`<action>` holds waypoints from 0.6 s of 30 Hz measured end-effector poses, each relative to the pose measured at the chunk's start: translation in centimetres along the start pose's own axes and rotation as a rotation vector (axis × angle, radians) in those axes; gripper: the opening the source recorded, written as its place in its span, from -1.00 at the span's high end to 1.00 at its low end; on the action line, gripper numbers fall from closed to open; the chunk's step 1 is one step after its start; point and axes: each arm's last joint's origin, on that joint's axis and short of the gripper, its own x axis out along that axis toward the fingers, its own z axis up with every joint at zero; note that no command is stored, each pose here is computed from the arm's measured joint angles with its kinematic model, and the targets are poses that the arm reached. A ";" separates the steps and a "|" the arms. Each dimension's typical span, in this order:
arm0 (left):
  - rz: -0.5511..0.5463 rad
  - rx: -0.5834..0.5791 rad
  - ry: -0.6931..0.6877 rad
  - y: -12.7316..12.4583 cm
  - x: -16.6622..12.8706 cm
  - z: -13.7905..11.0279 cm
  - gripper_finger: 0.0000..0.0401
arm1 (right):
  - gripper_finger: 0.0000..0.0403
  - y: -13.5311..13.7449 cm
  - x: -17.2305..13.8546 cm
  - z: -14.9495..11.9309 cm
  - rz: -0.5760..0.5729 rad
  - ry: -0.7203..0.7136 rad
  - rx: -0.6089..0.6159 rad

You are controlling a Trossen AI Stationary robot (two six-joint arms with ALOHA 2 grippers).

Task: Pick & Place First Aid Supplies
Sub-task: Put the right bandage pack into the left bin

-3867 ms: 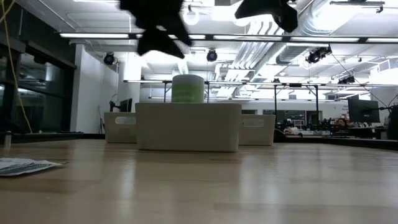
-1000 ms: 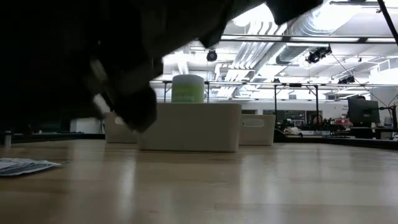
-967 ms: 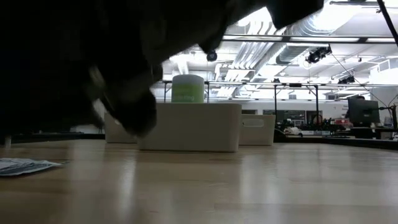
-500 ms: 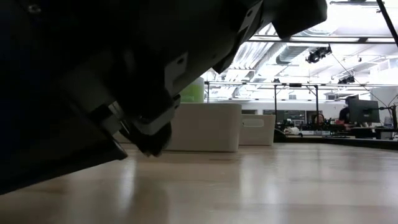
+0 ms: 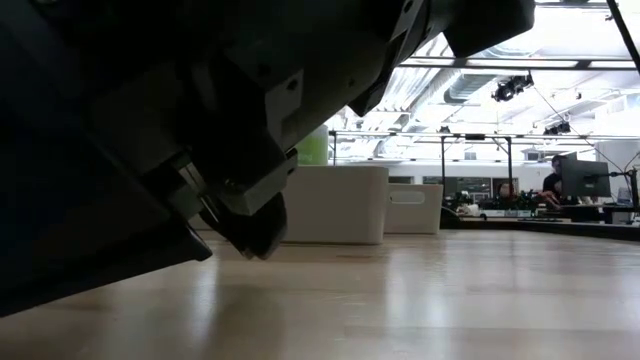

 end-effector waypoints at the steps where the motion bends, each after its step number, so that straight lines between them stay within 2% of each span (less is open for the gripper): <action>1: 0.000 -0.005 0.000 0.0 0.0 0.0 0.12 | 1.00 0.0 0.0 0.0 -0.002 -0.002 0.000; 7: 0.049 -0.041 0.016 0.8 1.1 0.0 0.12 | 1.00 0.0 0.0 0.0 -0.003 -0.003 0.004; 15: -0.012 -0.065 0.041 0.8 3.0 0.1 0.12 | 1.00 0.0 0.0 -0.1 0.001 0.000 0.015; 18: -0.003 -0.064 0.058 1.1 3.5 0.0 0.12 | 1.00 0.0 0.1 -0.1 -0.001 0.000 0.022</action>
